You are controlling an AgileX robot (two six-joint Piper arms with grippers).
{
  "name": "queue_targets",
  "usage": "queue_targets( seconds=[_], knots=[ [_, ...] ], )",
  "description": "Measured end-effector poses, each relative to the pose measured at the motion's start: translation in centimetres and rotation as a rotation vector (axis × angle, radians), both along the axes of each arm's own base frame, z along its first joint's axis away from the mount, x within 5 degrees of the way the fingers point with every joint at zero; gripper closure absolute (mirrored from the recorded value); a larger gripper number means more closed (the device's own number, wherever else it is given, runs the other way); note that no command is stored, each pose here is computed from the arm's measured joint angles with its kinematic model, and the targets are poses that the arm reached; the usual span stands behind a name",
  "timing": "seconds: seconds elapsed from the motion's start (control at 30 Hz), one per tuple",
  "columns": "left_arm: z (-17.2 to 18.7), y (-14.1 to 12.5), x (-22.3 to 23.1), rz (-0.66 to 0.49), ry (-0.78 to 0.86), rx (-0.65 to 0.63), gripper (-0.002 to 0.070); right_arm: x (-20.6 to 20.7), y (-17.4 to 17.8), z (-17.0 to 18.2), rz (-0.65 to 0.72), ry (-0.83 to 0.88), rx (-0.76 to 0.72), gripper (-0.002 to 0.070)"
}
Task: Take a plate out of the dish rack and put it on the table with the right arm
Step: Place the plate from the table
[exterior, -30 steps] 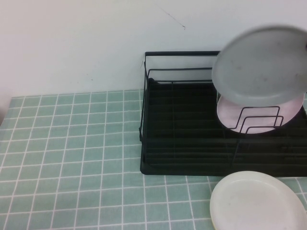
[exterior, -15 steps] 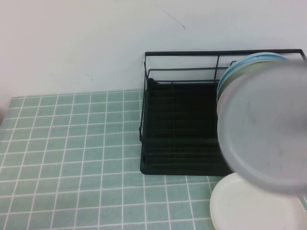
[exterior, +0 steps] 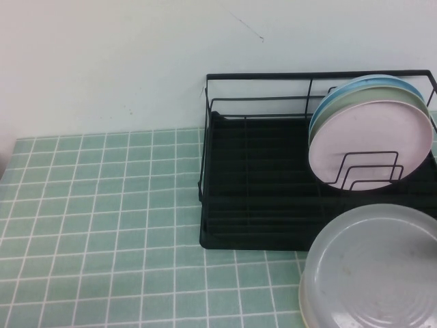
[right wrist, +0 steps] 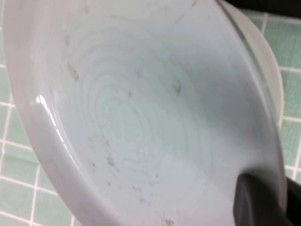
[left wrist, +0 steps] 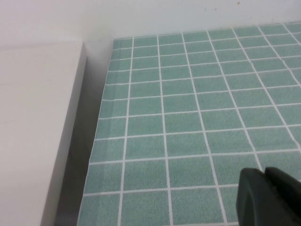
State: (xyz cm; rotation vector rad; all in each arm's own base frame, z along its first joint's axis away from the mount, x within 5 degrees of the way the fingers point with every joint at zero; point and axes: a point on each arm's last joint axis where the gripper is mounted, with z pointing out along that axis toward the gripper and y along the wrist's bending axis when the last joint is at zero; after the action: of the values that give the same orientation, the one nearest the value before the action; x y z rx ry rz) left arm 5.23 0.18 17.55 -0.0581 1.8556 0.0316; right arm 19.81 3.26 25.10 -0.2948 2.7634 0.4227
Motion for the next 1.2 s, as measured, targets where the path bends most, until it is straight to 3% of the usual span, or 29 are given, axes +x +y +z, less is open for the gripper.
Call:
queue_targets(
  seconds=[0.33,0.8,1.1,1.2],
  knots=[
    [0.0,0.0,0.0,0.000,0.000,0.000,0.0678,2.8,0.1,-3.9,-0.011,0.103,0.009,0.0635],
    [0.0,0.0,0.0,0.000,0.000,0.000,0.0678,3.9,0.1,-6.1,-0.007,0.159,0.007,0.0631],
    [0.0,0.0,0.0,0.000,0.000,0.000,0.0678,3.9,0.0,-6.2,0.000,0.163,-0.011,0.0475],
    [0.0,0.0,0.0,0.000,0.000,0.000,0.0678,3.9,-0.1,-6.2,0.000,0.167,-0.029,0.0451]
  ],
)
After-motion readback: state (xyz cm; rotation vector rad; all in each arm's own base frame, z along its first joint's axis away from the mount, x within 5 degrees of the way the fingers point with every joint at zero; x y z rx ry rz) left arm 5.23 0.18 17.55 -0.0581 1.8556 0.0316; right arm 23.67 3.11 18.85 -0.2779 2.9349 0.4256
